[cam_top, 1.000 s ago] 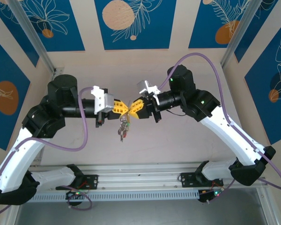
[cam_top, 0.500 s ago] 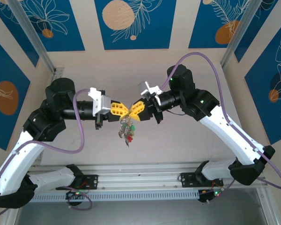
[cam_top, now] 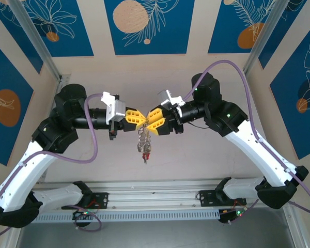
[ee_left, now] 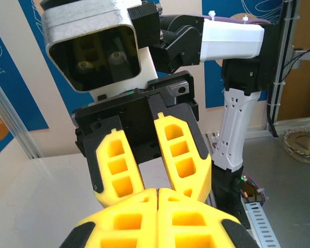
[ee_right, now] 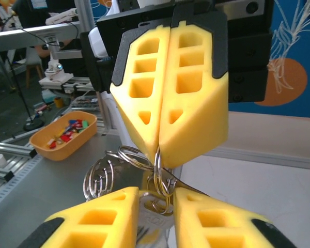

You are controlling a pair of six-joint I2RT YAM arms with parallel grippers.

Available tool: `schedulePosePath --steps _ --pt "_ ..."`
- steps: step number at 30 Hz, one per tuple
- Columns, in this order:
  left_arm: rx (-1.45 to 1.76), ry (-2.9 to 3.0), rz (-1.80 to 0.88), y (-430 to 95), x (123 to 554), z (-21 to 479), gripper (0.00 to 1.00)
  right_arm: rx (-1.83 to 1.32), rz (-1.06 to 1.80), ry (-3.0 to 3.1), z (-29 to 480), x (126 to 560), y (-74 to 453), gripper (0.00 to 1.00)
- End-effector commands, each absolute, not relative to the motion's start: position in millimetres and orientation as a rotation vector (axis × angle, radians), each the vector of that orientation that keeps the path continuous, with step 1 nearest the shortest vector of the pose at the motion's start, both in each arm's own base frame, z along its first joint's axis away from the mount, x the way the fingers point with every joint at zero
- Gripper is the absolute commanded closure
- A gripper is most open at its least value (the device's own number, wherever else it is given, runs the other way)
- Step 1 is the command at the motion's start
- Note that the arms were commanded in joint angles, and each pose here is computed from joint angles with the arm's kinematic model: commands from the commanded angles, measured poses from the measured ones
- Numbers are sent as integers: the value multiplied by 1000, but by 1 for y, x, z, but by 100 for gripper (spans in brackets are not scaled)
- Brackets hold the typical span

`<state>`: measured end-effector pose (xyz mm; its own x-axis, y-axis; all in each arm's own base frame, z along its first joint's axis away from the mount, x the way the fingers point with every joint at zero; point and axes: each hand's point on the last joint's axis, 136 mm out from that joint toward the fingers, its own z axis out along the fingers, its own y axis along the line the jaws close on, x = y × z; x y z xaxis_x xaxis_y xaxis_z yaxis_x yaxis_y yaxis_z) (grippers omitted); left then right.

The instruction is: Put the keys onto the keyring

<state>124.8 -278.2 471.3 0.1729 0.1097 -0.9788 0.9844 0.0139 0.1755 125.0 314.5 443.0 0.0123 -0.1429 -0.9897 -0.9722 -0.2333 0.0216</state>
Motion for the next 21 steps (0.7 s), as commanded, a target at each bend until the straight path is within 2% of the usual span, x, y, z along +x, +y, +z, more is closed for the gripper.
schedulePosePath --steps 1,10,16,21 --pt "1330 1076 -1021 -274 115 489 100 -1455 1231 1187 453 127 307 71" --pt "1341 1059 -1003 -266 106 497 100 -1332 1010 1196 459 142 290 46" --pt "1325 1005 -1045 -262 96 509 100 -1354 1023 1093 474 121 284 45" --pt "1291 954 -1095 -260 90 522 100 -1406 1071 953 484 96 286 54"
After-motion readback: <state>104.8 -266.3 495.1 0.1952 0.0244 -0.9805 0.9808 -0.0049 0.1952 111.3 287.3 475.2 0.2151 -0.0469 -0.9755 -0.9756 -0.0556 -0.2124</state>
